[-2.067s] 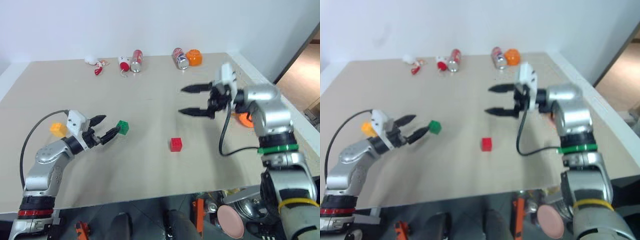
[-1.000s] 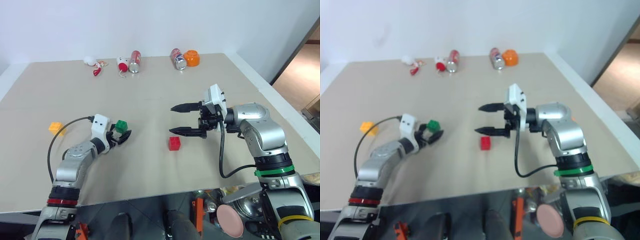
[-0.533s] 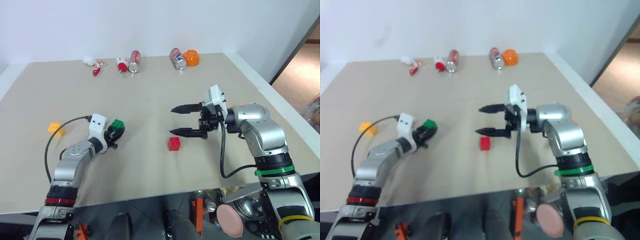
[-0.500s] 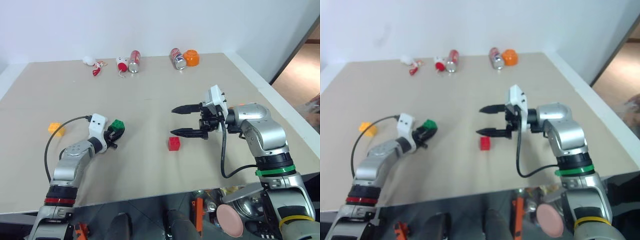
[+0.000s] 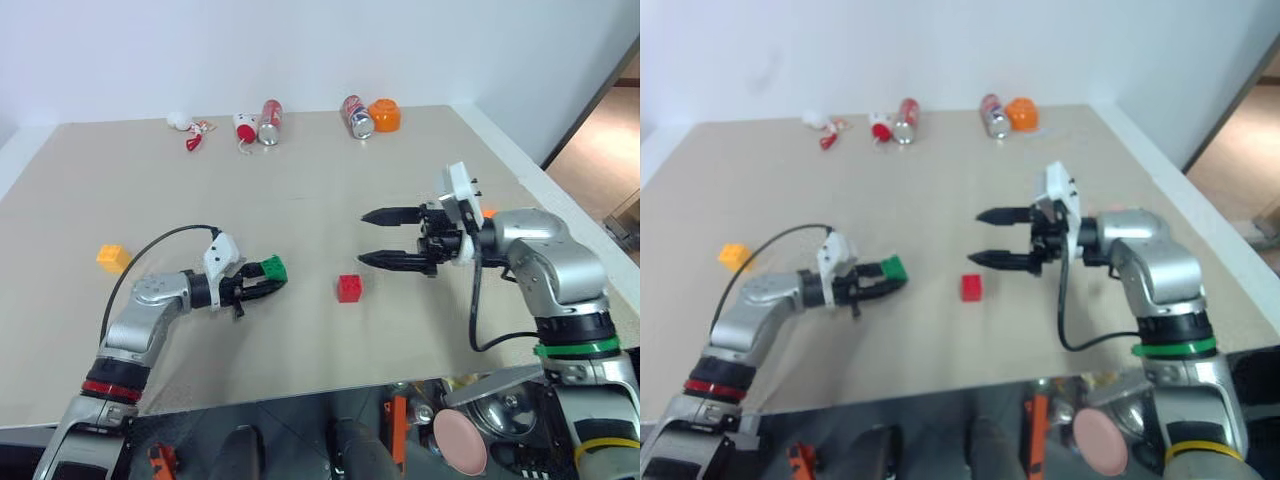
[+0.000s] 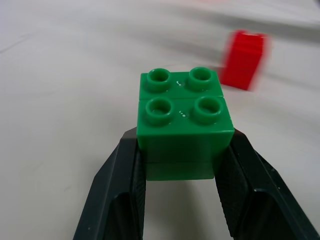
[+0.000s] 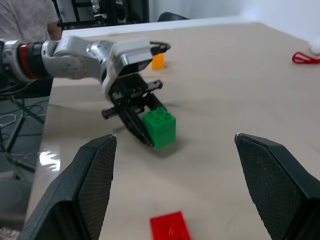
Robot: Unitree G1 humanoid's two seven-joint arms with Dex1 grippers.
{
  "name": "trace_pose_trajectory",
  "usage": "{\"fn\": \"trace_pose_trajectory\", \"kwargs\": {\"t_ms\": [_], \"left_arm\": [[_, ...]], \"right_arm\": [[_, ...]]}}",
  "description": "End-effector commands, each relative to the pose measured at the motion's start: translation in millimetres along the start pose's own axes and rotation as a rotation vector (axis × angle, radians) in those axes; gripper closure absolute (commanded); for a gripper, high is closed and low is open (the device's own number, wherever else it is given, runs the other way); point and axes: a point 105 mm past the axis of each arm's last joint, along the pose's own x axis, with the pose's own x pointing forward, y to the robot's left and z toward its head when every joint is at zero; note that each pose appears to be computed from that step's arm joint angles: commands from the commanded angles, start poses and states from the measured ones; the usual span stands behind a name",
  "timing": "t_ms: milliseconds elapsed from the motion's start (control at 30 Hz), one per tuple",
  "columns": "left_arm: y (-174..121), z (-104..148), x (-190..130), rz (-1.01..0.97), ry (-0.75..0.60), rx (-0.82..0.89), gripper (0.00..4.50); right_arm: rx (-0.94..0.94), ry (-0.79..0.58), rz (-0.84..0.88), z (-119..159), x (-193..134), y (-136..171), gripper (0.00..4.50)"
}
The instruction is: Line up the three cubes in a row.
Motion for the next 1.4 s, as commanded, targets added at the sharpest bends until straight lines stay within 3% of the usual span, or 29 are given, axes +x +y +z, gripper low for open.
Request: {"fn": "trace_pose_trajectory", "kwargs": {"t_ms": [33, 167, 433, 733, 1100, 1400], "left_arm": [[3, 9, 5, -0.071, 0.032, 0.061, 3.18], [5, 10, 15, -0.131, 0.064, 0.081, 3.18], [-5, 5, 31, -0.238, 0.096, 0.066, 3.18], [1, -13, 16, -0.172, 0.133, 0.038, 3.18], [-12, -19, 5, -0.192, 0.106, -0.006, 3.18], [-5, -26, 7, -0.185, 0.126, 0.088, 3.18]], "right_arm": [[-0.031, 0.021, 0.051, 9, -17, 20, 0.58], [-0.018, 0.114, 0.041, -9, -29, 28, 0.58], [-0.019, 0.110, 0.000, -7, -31, 21, 0.58], [-0.023, 0.104, 0.006, -8, -26, 18, 0.58], [-0.035, 0.102, 0.020, -7, -22, 13, 0.58], [-0.039, 0.102, 0.015, -7, -22, 9, 0.58]]}}
